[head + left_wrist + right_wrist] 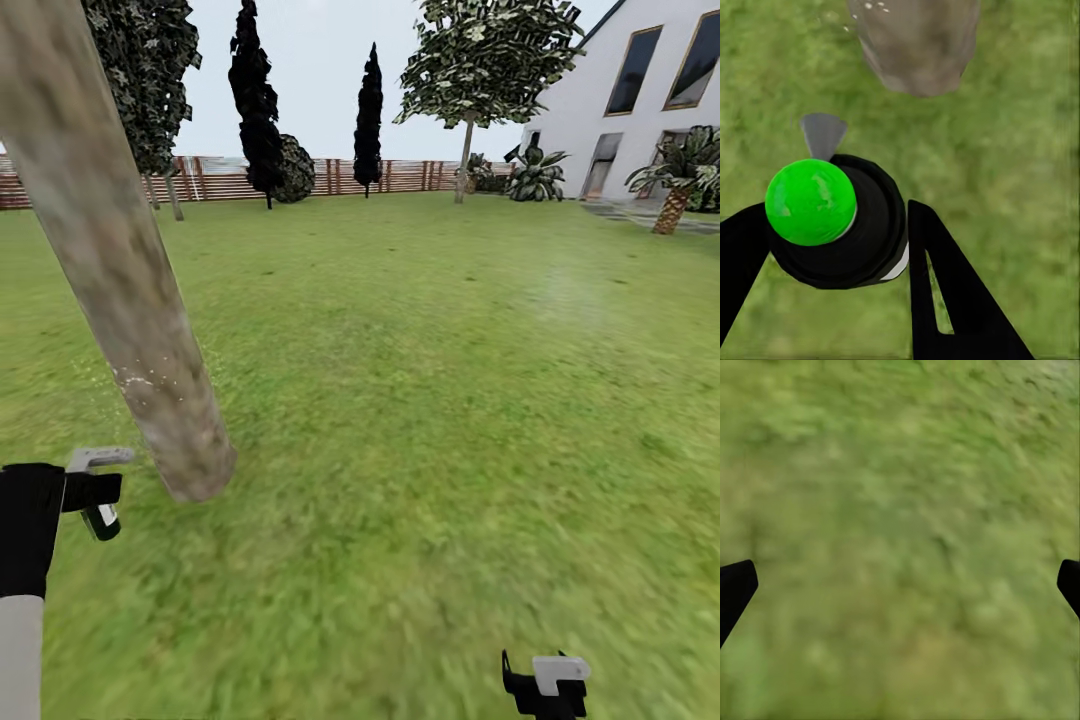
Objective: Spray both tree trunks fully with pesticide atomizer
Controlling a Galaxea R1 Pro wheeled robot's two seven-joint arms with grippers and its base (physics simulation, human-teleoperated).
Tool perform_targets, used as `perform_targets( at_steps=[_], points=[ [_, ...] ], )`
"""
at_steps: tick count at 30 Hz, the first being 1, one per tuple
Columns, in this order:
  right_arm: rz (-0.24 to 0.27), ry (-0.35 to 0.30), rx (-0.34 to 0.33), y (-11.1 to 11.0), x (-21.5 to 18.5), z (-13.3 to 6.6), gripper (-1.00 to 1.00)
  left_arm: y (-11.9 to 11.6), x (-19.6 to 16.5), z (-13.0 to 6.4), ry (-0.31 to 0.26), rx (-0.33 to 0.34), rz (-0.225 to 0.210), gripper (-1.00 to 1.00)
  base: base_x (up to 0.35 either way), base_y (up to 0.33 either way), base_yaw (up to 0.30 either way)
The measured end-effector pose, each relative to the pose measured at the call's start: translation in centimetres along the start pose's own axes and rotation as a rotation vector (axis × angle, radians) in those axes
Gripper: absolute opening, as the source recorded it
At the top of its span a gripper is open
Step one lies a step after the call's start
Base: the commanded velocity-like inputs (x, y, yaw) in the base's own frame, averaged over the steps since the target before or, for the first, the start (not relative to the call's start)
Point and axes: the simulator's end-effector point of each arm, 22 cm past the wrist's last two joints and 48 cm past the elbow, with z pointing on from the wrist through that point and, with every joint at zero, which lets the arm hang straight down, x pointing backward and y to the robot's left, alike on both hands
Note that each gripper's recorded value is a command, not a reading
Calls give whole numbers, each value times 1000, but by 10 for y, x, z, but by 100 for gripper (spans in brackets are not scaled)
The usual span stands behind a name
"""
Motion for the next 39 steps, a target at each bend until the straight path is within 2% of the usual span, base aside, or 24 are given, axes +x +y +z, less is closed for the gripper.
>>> perform_targets(
  at_steps=[3, 5, 8, 10, 11, 15, 20, 23, 25, 29, 36, 39],
  points=[
    [0, 0, 0, 0, 0, 0, 100, -41, 4, 3, 3, 65, -9, -100, 0, 0, 5],
    [0, 0, 0, 0, 0, 0, 100, -60, 0, 3, -1, 79, 29, -100, 0, 0, 0],
    [0, 0, 0, 0, 0, 0, 100, -49, 1, 2, -1, 55, 32, -100, 19, -52, 0],
    [0, 1, 0, 0, 0, 0, 100, -24, 7, 5, 9, -11, 6, -100, 86, -220, 0],
    [0, 0, 0, 0, 0, 0, 100, -20, 13, 7, 15, -20, -2, -100, 104, -238, 0],
    [0, 0, 0, 0, 0, 0, 100, -25, 21, 16, -15, -14, 18, -100, 142, -249, 66],
    [0, 1, -1, 0, 0, 0, 100, -23, 28, 18, -7, -15, 13, -100, 170, -244, 260],
    [-1, 0, -1, 0, 0, 0, 100, -1, 47, 20, 8, -36, -38, -100, 220, -205, 277],
    [0, 0, -1, 0, 0, 0, 100, -4, 57, 23, 7, -30, -33, -100, 234, -188, 255],
    [0, 0, -1, 0, 0, 0, 100, -31, 77, 31, 40, 13, -35, -100, 260, -152, 63],
    [0, 0, 0, 0, 0, 0, 100, -18, 77, 31, 40, -7, -35, -100, 324, -22, 1],
    [0, -1, 0, 0, 0, 0, 100, -30, 80, 33, 44, 13, -39, -100, 189, -121, 0]
  ],
)
